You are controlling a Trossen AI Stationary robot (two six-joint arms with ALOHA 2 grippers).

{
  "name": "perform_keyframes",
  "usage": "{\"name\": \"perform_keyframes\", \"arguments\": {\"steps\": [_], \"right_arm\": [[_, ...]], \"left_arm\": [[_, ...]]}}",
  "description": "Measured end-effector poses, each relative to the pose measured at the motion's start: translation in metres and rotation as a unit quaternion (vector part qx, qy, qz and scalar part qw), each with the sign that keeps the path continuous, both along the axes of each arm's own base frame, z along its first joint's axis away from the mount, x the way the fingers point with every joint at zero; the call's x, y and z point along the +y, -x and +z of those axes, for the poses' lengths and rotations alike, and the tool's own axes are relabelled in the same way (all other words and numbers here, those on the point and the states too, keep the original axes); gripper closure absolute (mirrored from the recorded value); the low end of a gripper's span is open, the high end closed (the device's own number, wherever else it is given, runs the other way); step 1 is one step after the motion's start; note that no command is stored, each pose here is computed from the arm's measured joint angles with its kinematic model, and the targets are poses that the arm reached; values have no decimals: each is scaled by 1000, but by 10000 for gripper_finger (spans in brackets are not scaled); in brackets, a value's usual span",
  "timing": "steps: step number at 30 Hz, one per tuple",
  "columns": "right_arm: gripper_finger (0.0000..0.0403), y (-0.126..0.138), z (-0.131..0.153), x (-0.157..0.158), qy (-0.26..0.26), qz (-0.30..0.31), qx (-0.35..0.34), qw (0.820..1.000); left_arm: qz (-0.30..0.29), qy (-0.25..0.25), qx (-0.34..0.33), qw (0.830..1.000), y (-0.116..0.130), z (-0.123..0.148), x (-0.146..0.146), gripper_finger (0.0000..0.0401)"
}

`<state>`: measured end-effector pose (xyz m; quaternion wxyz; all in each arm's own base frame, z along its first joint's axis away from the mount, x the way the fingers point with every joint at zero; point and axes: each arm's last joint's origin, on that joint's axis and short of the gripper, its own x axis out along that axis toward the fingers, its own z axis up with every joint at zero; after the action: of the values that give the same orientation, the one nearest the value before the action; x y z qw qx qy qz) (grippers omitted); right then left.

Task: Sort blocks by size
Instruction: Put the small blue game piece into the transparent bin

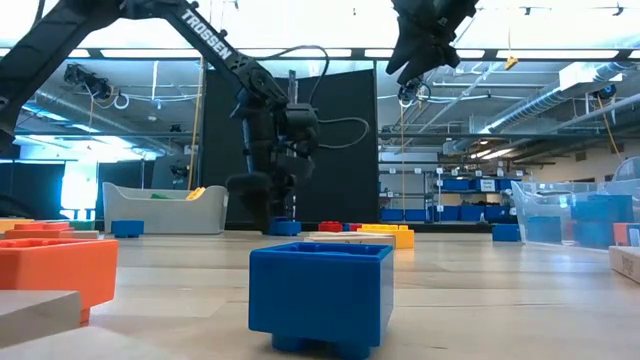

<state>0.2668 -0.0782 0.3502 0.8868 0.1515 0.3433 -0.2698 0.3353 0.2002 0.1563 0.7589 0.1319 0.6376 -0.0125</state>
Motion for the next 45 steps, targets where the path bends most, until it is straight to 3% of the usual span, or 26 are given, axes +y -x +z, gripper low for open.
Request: {"name": "perform_keyframes", "arguments": {"steps": [8, 18, 22, 34, 45], "right_arm": [[201, 0, 1, 0, 3, -3, -3, 1000], [201, -1, 1, 0, 2, -5, -6, 1000], [201, -1, 1, 0, 1, -7, -7, 1000], [201, -1, 1, 0, -7, -15, -12, 1000], [201, 0, 0, 0, -7, -13, -4, 1000]], "left_arm": [[2, -6, -1, 1000, 0, -2, 4, 96], [5, -10, 6, 1000, 1, -3, 4, 216], [6, -8, 9, 1000, 1, -3, 3, 247], [21, 7, 28, 999, 5, -3, 1, 256], [74, 20, 20, 997, 9, 9, -1, 242]]}}
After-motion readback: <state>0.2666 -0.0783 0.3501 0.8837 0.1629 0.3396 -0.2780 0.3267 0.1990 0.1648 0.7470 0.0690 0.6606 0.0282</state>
